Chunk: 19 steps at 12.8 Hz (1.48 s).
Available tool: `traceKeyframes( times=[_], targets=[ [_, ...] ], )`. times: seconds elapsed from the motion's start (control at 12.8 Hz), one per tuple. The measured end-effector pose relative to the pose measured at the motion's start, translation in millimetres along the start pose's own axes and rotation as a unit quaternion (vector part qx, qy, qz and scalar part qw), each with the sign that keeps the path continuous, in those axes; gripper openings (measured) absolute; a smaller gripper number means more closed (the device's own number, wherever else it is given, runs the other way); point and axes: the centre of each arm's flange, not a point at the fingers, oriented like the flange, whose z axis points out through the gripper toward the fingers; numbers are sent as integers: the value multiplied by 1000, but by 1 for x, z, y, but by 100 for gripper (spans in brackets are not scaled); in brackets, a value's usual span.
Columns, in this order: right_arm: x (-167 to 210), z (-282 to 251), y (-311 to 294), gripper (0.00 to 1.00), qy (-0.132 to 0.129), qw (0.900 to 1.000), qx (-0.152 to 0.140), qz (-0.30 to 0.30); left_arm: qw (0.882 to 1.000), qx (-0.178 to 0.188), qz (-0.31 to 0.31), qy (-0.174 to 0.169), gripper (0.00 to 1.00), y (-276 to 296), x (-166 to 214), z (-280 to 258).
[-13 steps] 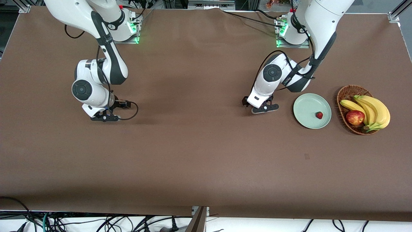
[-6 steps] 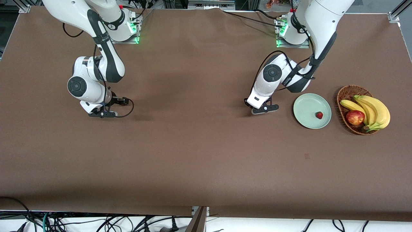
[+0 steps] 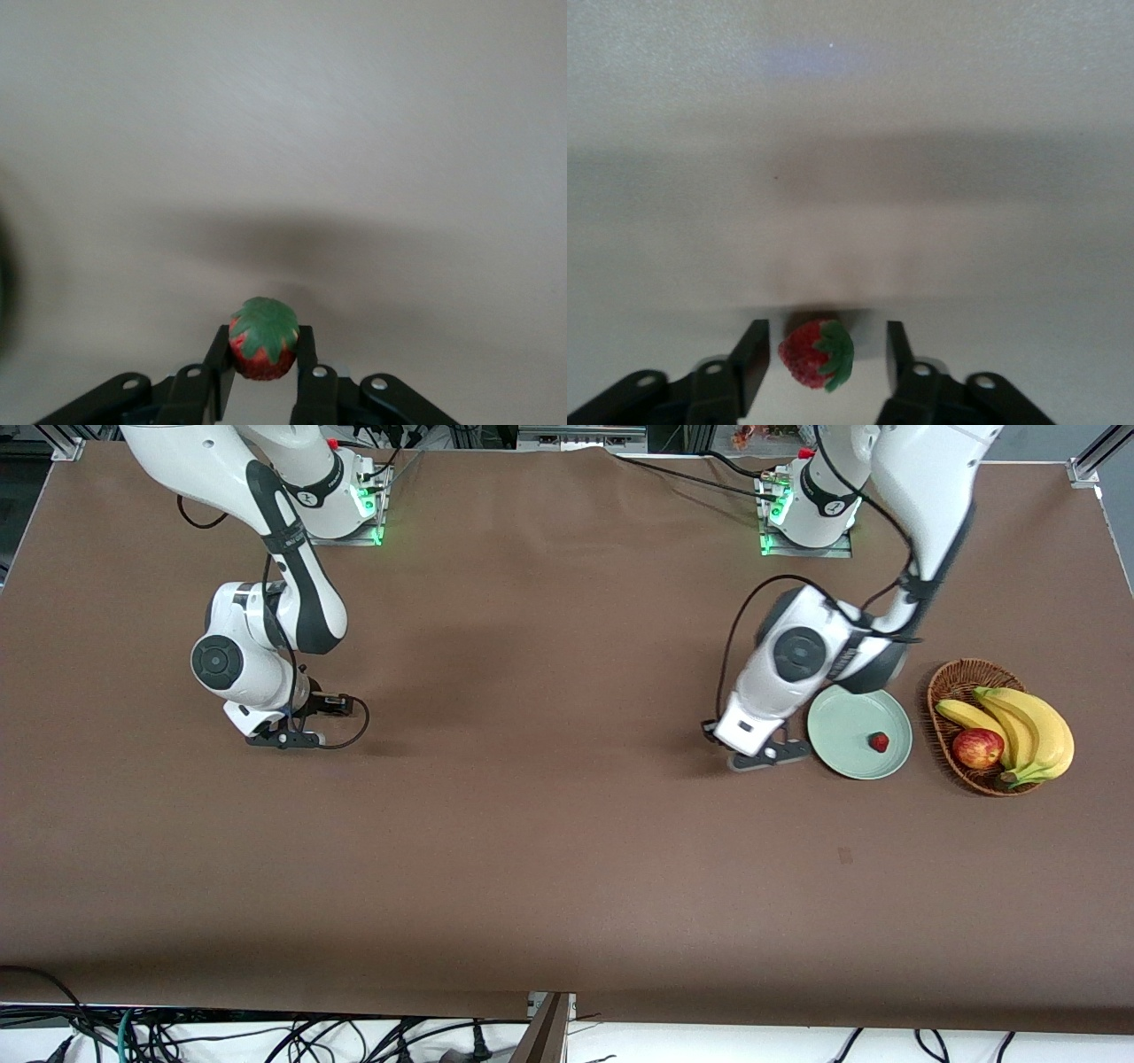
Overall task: Collect all strawberries into plate
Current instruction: 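Place the strawberry on the plate while the right gripper lifts the last, then carry the last strawberry toward the plate and set it down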
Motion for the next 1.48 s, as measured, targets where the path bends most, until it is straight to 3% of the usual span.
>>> traceKeyframes(
  times=[0.08,0.23,0.55,0.7,1.09,1.33,1.48],
  targets=[
    [0,2,0,56,-1,1000,1,0,1000,-6,17,-13,32,-35,16,-15],
    [0,1,0,33,0,1000,2,1,998,-3,51,-27,32,-107,37,-38],
    [2,-2,-3,33,5,1000,12,8,994,-1,101,-42,32,-198,42,-18],
    [9,-13,-17,33,17,999,27,8,994,-3,108,-28,32,-211,29,13],
    [33,-67,-103,33,38,996,74,39,993,3,117,-29,32,-214,8,59],
    [41,-90,-194,33,44,990,103,89,992,3,121,-26,42,-214,10,58],
    [41,-94,-260,33,38,982,128,136,992,2,123,-20,62,-215,13,53]
  ],
)
